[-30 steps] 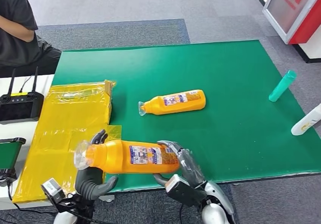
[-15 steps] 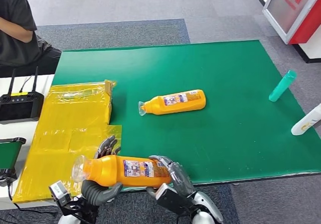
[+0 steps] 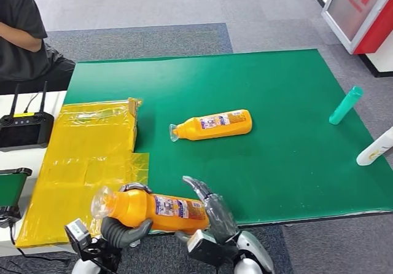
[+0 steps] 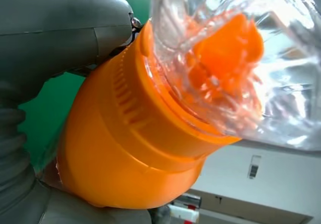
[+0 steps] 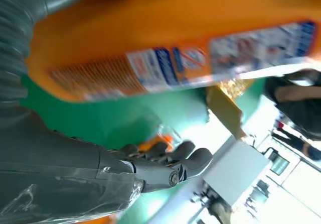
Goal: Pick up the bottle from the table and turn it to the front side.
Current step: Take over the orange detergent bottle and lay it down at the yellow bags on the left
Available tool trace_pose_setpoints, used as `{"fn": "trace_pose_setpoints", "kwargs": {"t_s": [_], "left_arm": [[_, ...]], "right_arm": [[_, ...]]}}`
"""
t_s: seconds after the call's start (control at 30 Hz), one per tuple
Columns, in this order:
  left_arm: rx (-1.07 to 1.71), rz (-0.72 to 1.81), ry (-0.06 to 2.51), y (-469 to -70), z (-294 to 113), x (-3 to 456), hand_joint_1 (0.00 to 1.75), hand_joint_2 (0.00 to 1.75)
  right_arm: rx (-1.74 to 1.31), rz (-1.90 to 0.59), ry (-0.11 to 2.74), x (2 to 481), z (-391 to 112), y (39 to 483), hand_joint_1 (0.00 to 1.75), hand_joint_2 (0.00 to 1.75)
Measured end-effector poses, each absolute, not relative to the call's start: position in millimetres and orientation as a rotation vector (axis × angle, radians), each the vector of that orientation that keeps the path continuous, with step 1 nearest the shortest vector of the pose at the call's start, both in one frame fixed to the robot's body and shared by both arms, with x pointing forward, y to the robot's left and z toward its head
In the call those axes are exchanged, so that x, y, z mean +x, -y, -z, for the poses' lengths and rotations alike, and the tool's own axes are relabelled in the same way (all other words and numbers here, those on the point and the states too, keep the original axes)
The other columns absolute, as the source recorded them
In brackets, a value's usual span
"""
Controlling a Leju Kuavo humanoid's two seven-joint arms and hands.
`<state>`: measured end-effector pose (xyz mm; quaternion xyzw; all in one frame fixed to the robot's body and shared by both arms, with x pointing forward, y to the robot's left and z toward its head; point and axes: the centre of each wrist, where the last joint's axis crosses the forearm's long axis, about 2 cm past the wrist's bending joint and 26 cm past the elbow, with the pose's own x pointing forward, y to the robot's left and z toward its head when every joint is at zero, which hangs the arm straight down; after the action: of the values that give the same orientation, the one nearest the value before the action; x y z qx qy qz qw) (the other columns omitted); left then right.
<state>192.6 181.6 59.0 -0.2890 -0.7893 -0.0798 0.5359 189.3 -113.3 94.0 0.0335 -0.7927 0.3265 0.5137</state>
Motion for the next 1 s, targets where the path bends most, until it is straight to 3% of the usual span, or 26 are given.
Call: {"fn": "trace_pose_setpoints", "kwargs": {"t_s": [0.4, 0.63, 0.8, 1.0], "left_arm": [[-0.083, 0.248, 2.088, -193.6, -113.4, 198.9, 1.75, 1.75], [0.527, 0.406, 2.192, -210.5, -143.3, 196.3, 1.75, 1.75], [0.998, 0.64, 2.064, -212.4, -153.5, 194.0, 1.75, 1.75], [1.224, 0.762, 1.855, -206.0, -154.4, 194.9, 1.75, 1.75]], "right_arm": [[0.004, -0.697, 2.023, 181.4, -126.0, 121.5, 0.0, 1.75], [-0.007, -0.701, 2.029, 187.6, -144.5, 125.6, 0.0, 1.75], [-0.019, -0.685, 2.04, 189.4, -149.4, 126.2, 0.0, 1.75], [-0.011, -0.675, 2.035, 190.7, -149.6, 128.0, 0.0, 1.75]]}}
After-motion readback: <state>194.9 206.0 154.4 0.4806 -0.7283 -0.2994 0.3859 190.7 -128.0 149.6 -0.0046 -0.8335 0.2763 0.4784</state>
